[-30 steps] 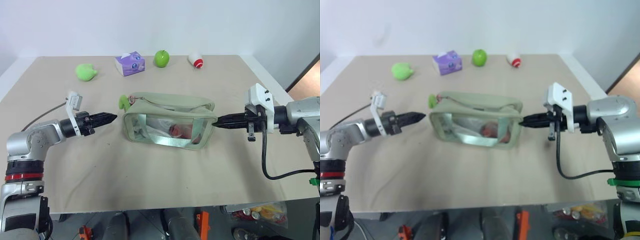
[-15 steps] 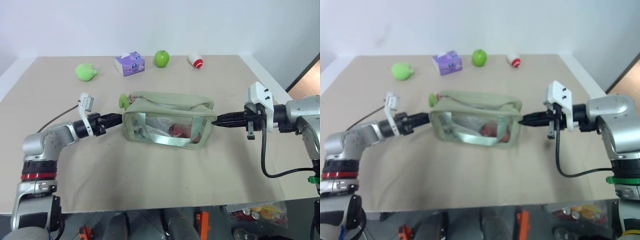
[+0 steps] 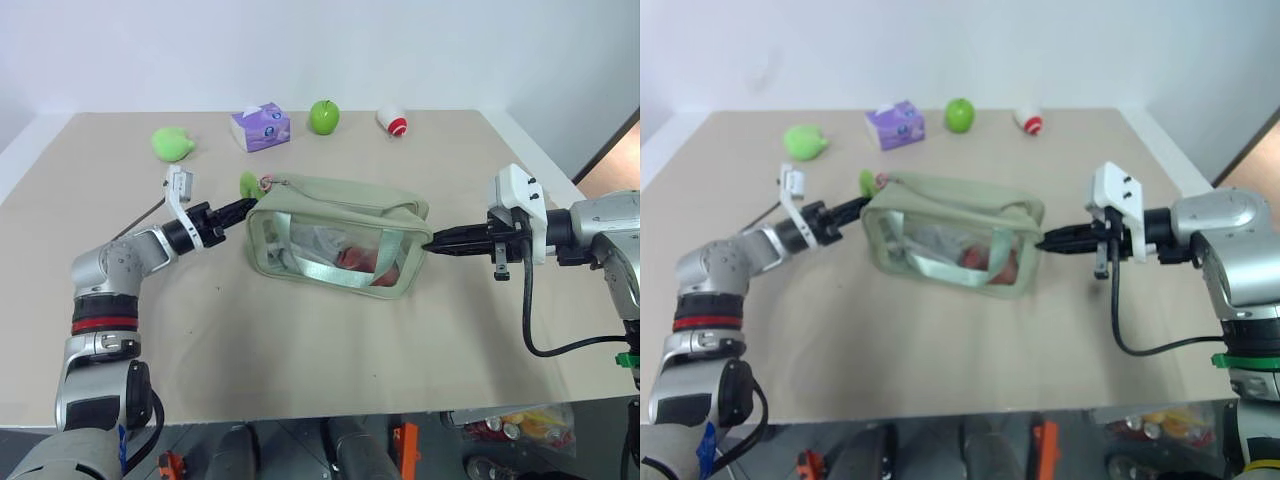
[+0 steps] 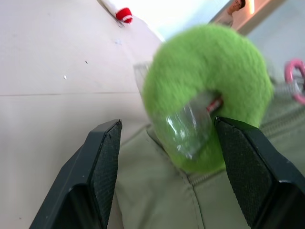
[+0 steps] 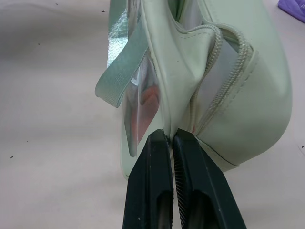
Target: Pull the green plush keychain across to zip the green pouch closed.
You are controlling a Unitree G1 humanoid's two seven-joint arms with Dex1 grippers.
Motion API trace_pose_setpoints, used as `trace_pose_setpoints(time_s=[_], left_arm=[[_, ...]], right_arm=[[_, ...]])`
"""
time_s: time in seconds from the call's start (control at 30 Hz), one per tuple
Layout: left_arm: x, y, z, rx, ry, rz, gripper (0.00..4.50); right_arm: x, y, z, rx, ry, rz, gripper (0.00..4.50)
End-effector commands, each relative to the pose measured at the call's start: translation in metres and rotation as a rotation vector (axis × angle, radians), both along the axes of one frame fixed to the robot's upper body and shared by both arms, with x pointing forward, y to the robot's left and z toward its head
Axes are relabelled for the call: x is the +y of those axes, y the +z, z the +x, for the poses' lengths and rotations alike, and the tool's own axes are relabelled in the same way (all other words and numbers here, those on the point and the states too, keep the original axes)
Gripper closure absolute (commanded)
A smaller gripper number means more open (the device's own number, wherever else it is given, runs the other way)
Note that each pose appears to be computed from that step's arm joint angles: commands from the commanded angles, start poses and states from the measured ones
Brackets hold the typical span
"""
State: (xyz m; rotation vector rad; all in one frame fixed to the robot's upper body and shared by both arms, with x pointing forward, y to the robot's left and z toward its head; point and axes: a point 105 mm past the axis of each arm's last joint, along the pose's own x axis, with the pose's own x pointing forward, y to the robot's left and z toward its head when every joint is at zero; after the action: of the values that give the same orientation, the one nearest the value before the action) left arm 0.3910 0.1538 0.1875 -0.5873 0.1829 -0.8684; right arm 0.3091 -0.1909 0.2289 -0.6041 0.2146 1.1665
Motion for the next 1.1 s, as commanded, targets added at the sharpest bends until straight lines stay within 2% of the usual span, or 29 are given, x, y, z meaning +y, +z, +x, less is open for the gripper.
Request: trace_pose_setpoints(time_s=[0.03,0.23,0.27,0.3,0.53,0.77,0.87,1.1], left_arm=[[-0.007,0.012,-0.003,-0.046,-0.025,-0.012,1.29],[-0.014,0.011,-0.006,-0.039,-0.056,-0.024,1.29],[-0.014,0.011,-0.006,-0.037,-0.057,-0.022,1.86],[-0.015,0.011,-0.007,-0.033,-0.061,-0.023,2.06],[-0.018,0.012,-0.013,-0.032,-0.100,-0.036,4.49],[-0.011,0.009,-0.011,-0.045,-0.062,0.025,4.49],[-0.001,0.017,-0.010,-0.092,-0.031,0.046,4.49],[0.017,0.077,-0.006,-0.286,0.035,0.052,4.49]], right_arm=[[0.003,0.012,-0.004,-0.045,0.022,-0.002,4.50],[0.005,0.013,-0.003,-0.050,0.027,0.005,4.50],[0.005,0.013,-0.003,-0.050,0.028,0.006,4.50],[0.005,0.013,-0.003,-0.052,0.028,0.006,4.50],[0.006,0.014,-0.002,-0.055,0.032,0.012,4.50],[0.007,0.014,-0.002,-0.058,0.034,0.014,4.50],[0.008,0.013,-0.002,-0.057,0.035,0.014,4.50],[0.007,0.012,-0.002,-0.056,0.032,0.015,4.50]])
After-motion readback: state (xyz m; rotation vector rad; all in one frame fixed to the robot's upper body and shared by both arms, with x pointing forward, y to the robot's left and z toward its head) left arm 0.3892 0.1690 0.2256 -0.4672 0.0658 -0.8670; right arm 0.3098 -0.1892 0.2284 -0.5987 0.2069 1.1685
